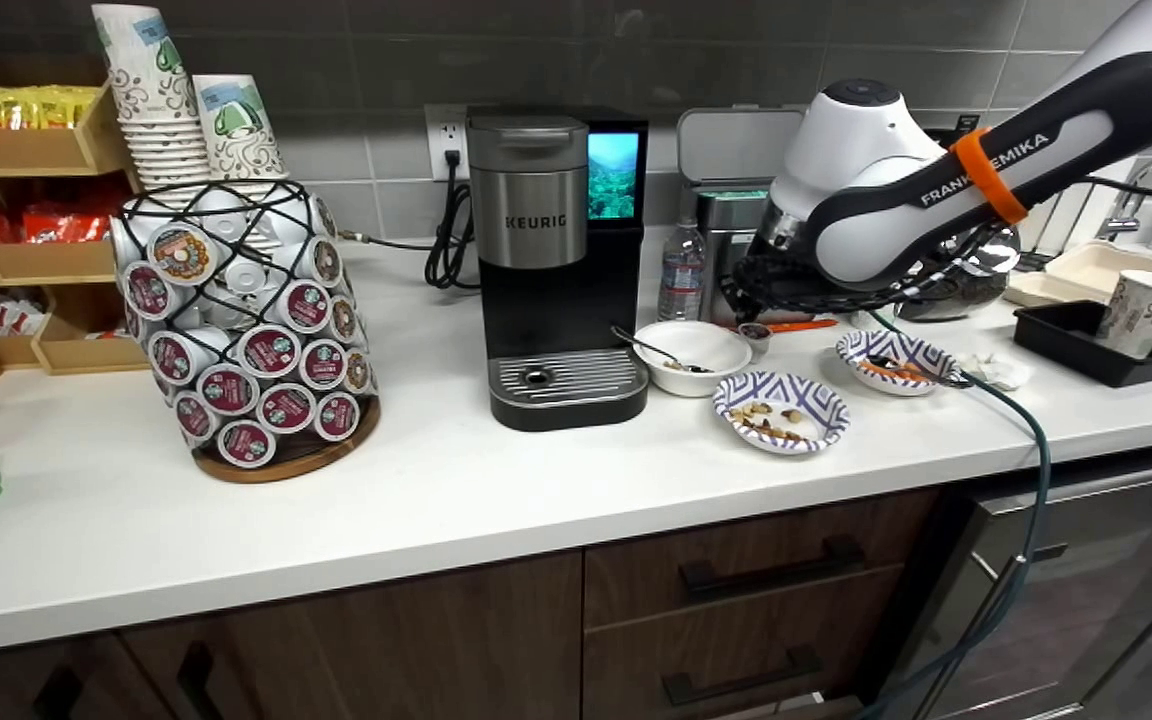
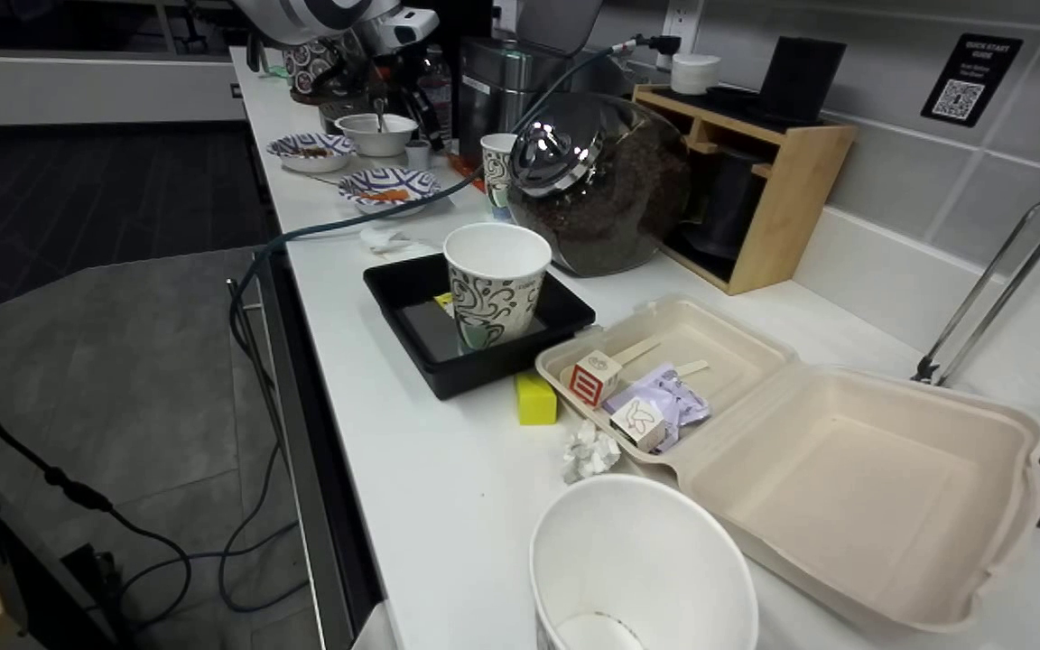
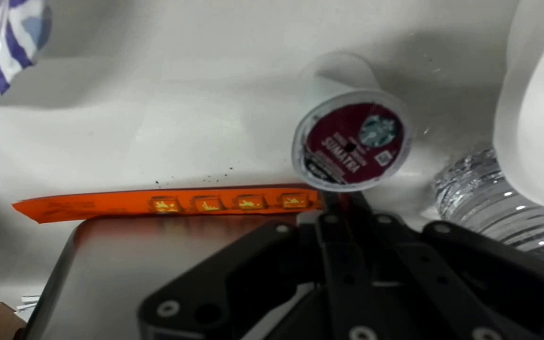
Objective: Put the coffee pod in the silver bin then close the bin.
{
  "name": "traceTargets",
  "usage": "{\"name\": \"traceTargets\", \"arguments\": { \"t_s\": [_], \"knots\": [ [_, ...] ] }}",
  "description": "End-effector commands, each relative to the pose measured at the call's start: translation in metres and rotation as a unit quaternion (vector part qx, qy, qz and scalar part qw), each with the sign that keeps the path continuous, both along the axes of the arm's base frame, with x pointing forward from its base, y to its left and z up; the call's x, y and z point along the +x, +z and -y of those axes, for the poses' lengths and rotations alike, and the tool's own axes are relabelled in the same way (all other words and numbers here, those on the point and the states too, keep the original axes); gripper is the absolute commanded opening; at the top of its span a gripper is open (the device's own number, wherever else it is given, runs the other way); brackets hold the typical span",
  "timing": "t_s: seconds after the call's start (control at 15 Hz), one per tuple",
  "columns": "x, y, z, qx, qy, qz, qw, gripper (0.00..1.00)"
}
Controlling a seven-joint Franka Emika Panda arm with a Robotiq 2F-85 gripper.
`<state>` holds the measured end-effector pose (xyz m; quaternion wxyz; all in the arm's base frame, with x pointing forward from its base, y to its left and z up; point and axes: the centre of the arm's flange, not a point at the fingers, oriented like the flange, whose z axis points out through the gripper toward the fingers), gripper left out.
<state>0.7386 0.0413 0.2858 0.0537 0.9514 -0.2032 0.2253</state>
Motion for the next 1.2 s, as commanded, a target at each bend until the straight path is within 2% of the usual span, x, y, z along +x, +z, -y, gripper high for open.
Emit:
{"name": "traceTargets", "arguments": {
  "t_s": [0.0,0.07,0.13,0.2,0.4,0.73,0.8,1.13],
  "knots": [
    [0.001,0.005,-0.004,-0.005,-0.019,-0.008,0.9998,0.3],
    [0.001,0.007,-0.003,-0.005,-0.022,-0.01,0.9997,0.26],
    [-0.001,0.008,-0.002,-0.005,-0.023,-0.013,0.9996,0.27],
    [-0.002,0.008,-0.002,-0.008,-0.025,-0.01,0.9996,0.32],
    [-0.005,0.009,-0.003,-0.005,-0.03,-0.01,0.9995,0.57],
    [-0.019,0.015,-0.009,0.011,-0.033,-0.072,0.9968,0.94],
    [-0.021,0.017,-0.011,0.016,-0.031,-0.083,0.9959,0.99],
    [-0.022,0.021,-0.018,0.039,-0.034,-0.1,0.9937,1.0]
  ]
}}
